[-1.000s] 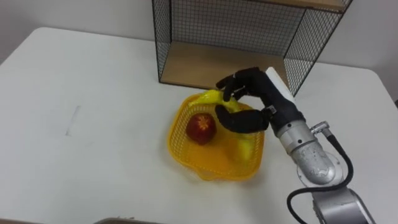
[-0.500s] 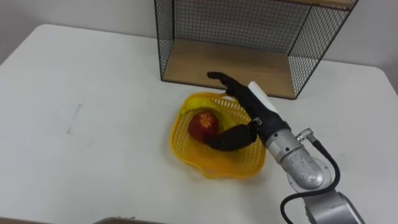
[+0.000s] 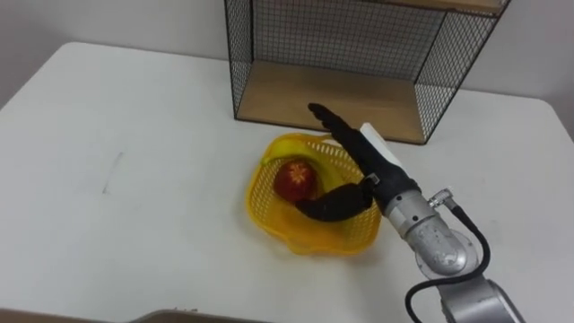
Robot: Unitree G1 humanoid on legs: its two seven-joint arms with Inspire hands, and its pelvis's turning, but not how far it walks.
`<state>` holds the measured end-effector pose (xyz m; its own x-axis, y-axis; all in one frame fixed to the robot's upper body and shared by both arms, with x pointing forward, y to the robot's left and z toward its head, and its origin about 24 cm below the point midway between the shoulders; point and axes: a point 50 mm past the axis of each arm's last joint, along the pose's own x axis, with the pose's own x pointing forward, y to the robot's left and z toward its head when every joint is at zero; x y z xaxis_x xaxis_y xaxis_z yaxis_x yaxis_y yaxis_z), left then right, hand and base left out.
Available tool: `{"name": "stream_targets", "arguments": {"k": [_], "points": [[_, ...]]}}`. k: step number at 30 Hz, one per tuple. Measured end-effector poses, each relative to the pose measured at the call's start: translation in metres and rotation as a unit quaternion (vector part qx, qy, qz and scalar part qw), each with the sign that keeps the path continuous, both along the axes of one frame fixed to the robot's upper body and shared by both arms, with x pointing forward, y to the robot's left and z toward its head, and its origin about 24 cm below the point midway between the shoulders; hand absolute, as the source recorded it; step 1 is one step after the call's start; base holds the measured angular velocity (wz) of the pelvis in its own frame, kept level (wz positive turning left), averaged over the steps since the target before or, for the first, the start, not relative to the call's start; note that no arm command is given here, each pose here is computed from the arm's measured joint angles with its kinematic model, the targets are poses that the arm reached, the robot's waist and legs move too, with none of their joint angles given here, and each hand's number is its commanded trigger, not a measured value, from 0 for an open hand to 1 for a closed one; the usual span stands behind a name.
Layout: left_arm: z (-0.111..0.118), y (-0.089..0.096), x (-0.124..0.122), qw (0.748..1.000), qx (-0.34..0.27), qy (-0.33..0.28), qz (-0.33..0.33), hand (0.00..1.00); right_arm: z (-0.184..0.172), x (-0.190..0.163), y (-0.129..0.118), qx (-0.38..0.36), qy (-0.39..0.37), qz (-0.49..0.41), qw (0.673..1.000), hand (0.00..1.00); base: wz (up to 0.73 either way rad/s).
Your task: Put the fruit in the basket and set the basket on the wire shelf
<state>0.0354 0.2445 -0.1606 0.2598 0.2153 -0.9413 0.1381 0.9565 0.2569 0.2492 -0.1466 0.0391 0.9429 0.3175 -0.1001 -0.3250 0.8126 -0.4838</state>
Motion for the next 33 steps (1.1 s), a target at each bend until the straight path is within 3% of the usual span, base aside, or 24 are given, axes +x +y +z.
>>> {"name": "stream_targets", "arguments": {"k": [5, 8, 14, 19, 25, 29, 33], "points": [[0.001, 0.007, -0.011, 0.992, -0.010, -0.020, 0.121, 0.00, -0.002, -0.003, -0.016, 0.026, 0.002, -0.049, 0.998, 0.00, 0.07], [0.004, 0.016, -0.012, 0.973, 0.015, -0.051, 0.223, 0.00, -0.006, -0.007, -0.025, 0.030, 0.006, -0.073, 0.997, 0.00, 0.04], [0.020, 0.050, -0.014, 0.903, 0.106, -0.120, 0.398, 0.00, -0.011, -0.018, -0.053, 0.052, 0.010, -0.157, 0.986, 0.00, 0.04], [0.042, 0.071, -0.007, 0.816, 0.173, -0.188, 0.518, 0.00, -0.010, -0.019, -0.059, 0.080, 0.006, -0.187, 0.979, 0.00, -0.03], [0.080, 0.096, 0.014, 0.737, 0.248, -0.281, 0.562, 0.00, -0.008, -0.024, -0.064, 0.075, 0.000, -0.196, 0.978, 0.00, -0.02], [0.106, 0.105, 0.029, 0.694, 0.283, -0.340, 0.568, 0.00, 0.002, -0.028, -0.065, 0.082, -0.023, -0.202, 0.976, 0.00, -0.01], [0.144, 0.114, 0.041, 0.634, 0.341, -0.411, 0.560, 0.00, 0.003, -0.034, -0.072, 0.085, -0.031, -0.227, 0.970, 0.00, -0.04]]}}
